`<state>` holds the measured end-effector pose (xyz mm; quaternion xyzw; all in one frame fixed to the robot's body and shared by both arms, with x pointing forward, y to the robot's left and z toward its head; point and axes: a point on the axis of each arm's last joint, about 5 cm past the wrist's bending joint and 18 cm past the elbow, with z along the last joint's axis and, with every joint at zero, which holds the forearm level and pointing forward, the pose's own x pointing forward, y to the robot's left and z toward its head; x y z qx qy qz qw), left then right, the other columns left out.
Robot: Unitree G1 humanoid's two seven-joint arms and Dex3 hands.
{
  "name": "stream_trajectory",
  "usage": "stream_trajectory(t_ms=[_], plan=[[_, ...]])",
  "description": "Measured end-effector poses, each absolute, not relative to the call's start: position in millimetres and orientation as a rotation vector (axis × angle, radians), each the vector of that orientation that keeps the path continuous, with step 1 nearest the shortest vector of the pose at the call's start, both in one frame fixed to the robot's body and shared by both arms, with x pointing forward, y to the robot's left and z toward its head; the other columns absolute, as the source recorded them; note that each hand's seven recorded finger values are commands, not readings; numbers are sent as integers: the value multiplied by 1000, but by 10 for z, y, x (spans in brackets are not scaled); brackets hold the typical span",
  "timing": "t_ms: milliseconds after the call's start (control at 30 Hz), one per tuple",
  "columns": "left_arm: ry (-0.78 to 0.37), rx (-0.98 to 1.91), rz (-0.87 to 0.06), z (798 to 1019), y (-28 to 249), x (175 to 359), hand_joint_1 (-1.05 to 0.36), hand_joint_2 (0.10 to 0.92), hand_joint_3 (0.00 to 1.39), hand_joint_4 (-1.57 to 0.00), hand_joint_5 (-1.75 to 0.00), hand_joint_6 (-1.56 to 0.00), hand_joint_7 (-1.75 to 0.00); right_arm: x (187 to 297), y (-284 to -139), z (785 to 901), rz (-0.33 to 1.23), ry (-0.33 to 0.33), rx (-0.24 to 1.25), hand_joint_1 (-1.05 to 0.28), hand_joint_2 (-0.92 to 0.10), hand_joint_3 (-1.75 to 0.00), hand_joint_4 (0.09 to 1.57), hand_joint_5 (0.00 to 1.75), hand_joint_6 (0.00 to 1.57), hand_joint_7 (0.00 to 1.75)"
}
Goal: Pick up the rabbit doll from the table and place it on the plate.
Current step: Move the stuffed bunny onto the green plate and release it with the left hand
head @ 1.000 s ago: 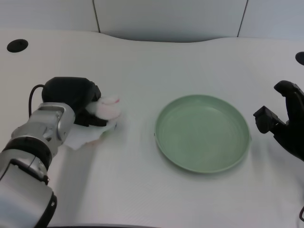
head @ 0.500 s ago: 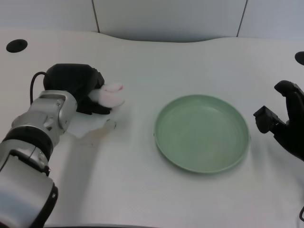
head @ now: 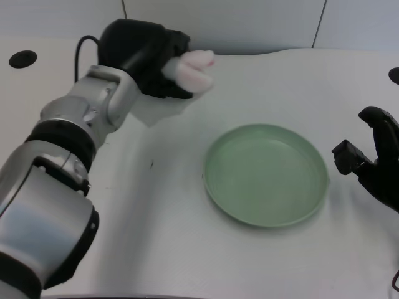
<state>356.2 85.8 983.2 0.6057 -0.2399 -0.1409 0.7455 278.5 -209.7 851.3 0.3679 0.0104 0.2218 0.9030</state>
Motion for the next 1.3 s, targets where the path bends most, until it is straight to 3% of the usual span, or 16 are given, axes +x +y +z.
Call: stream_trajectory(t_ms=[467, 933, 1067, 1300], plan=[[-652, 1319, -490, 9748, 268, 3388, -634, 921, 203, -882, -1746, -643, -1746, 2782, -2030, 8491, 477, 21, 779, -600, -921, -230, 809, 1746, 751, 1746], [-675, 1311, -530, 9725, 142, 3334, -605, 921, 147, -905, -1746, -654, -1746, 2793, -2031, 8511, 481, 8, 773, -603, -921, -223, 815, 1746, 759, 1746], [-656, 1392, -562, 9643, 30, 3272, -572, 921, 283, -868, -1632, -734, -1429, 2797, -2015, 8516, 491, -1, 776, -596, -921, -231, 817, 1746, 768, 1746], [-601, 1419, -611, 9508, -43, 3189, -568, 921, 290, -872, -1597, -754, -1360, 2798, -2001, 8518, 495, -6, 777, -597, -921, -227, 825, 1746, 773, 1746]])
